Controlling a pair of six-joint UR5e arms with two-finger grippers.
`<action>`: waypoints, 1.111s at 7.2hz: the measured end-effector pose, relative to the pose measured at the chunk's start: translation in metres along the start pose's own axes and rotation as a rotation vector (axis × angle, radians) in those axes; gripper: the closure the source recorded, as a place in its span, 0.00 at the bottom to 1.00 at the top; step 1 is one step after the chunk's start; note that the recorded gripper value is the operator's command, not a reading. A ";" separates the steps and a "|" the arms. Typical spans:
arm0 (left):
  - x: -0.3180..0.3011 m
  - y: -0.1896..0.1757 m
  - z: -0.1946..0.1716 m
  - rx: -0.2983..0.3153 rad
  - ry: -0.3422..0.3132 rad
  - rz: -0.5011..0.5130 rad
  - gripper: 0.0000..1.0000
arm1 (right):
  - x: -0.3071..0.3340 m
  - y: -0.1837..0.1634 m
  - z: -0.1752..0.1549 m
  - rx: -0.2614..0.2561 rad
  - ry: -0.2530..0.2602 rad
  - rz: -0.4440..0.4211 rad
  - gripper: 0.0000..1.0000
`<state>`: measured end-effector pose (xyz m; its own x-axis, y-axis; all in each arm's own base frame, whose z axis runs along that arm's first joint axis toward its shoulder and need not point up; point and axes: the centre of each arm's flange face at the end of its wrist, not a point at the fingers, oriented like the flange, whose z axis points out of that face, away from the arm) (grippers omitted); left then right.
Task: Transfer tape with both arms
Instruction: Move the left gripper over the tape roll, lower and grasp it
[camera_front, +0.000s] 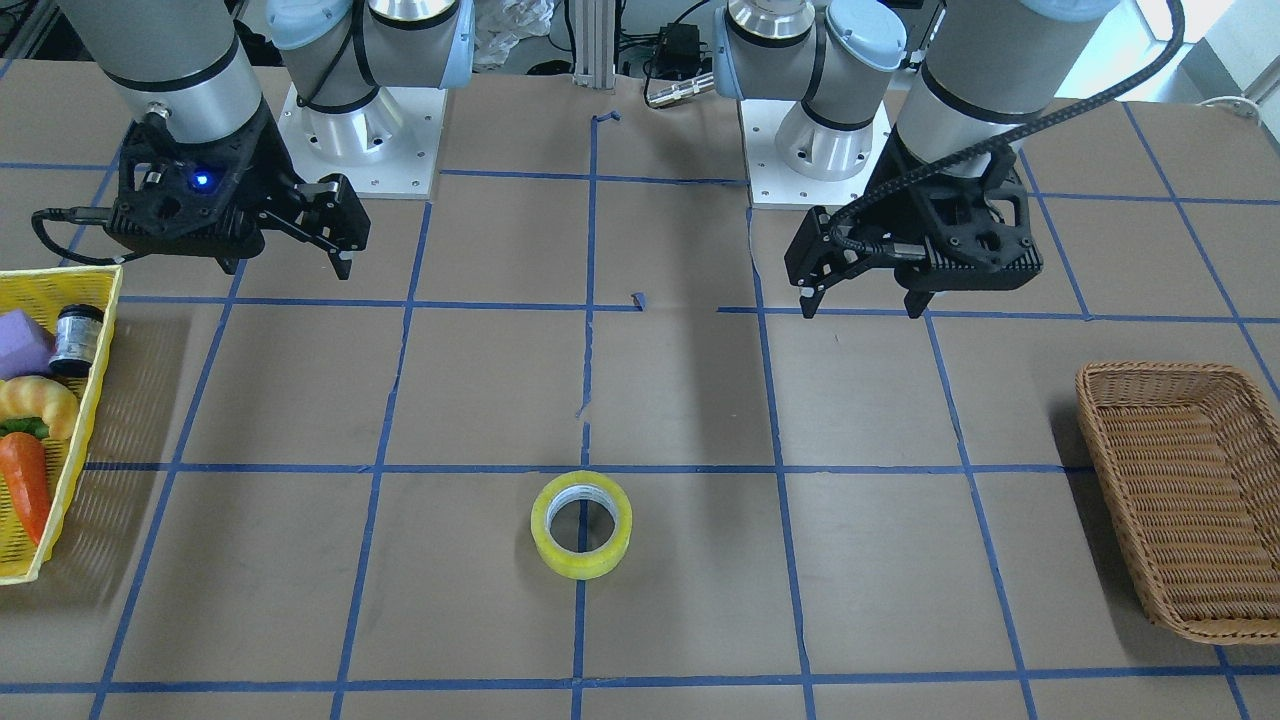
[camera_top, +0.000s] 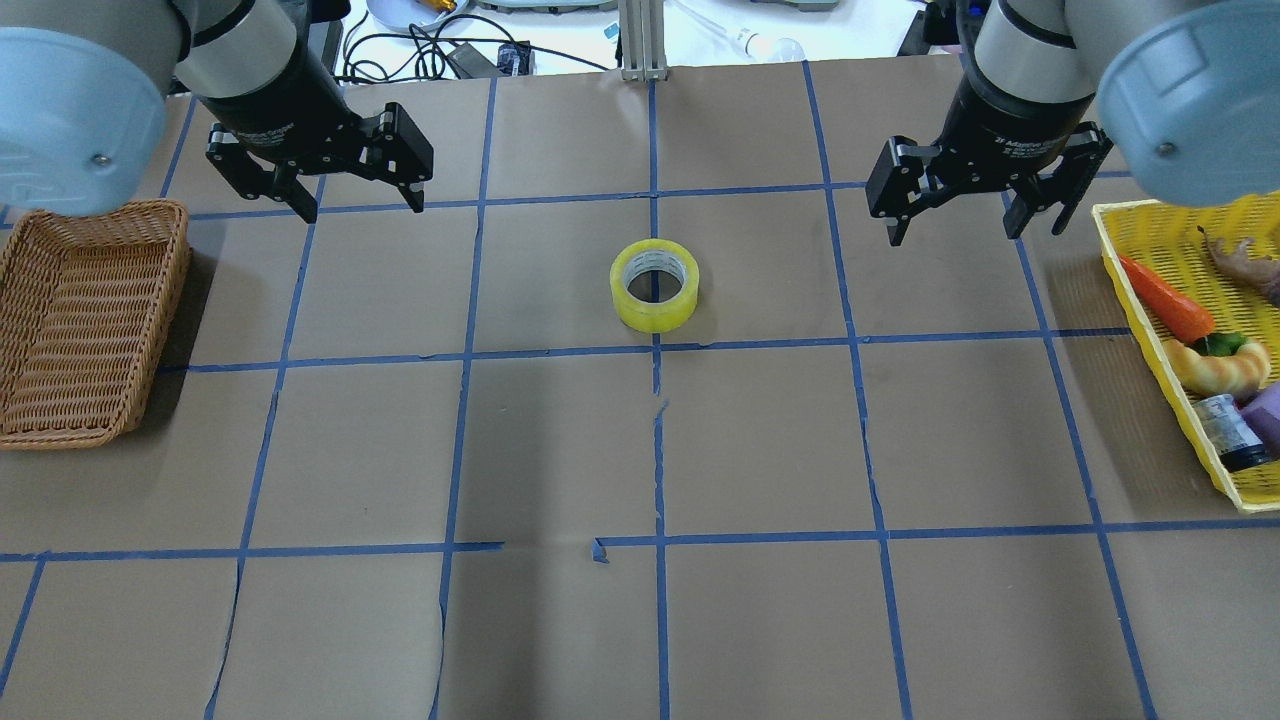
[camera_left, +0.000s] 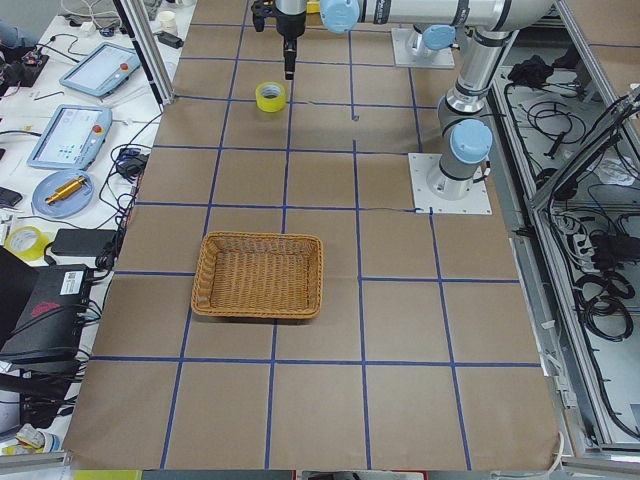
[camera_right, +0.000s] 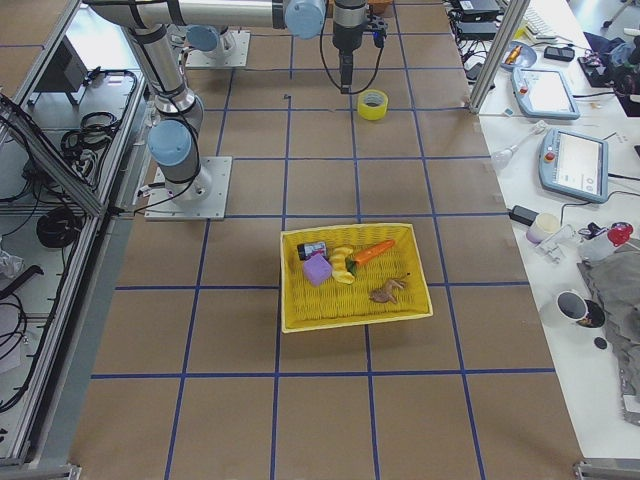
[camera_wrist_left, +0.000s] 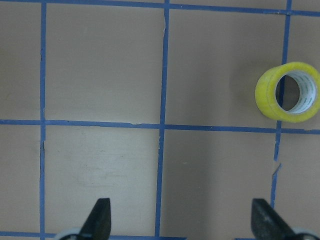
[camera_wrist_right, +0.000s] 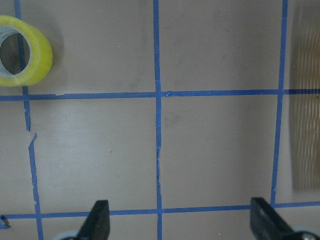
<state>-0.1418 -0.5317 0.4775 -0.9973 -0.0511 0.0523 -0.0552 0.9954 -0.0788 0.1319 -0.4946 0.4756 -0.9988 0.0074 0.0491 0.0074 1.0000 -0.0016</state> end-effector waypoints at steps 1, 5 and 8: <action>0.005 -0.015 0.021 0.004 0.036 -0.011 0.00 | 0.000 0.000 0.000 -0.001 0.000 0.000 0.00; 0.098 -0.056 0.151 0.007 0.106 -0.058 0.00 | 0.000 0.000 0.000 -0.003 0.000 0.000 0.00; 0.141 -0.057 0.232 -0.013 0.091 -0.039 0.02 | 0.000 0.000 0.000 -0.003 0.001 0.001 0.00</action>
<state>-0.2901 -0.6143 0.2580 -0.9859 -0.0831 0.1451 -0.0929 0.9937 -0.0622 0.1318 -0.4944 0.4754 -0.9987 0.0084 0.0498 0.0084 1.0000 0.0011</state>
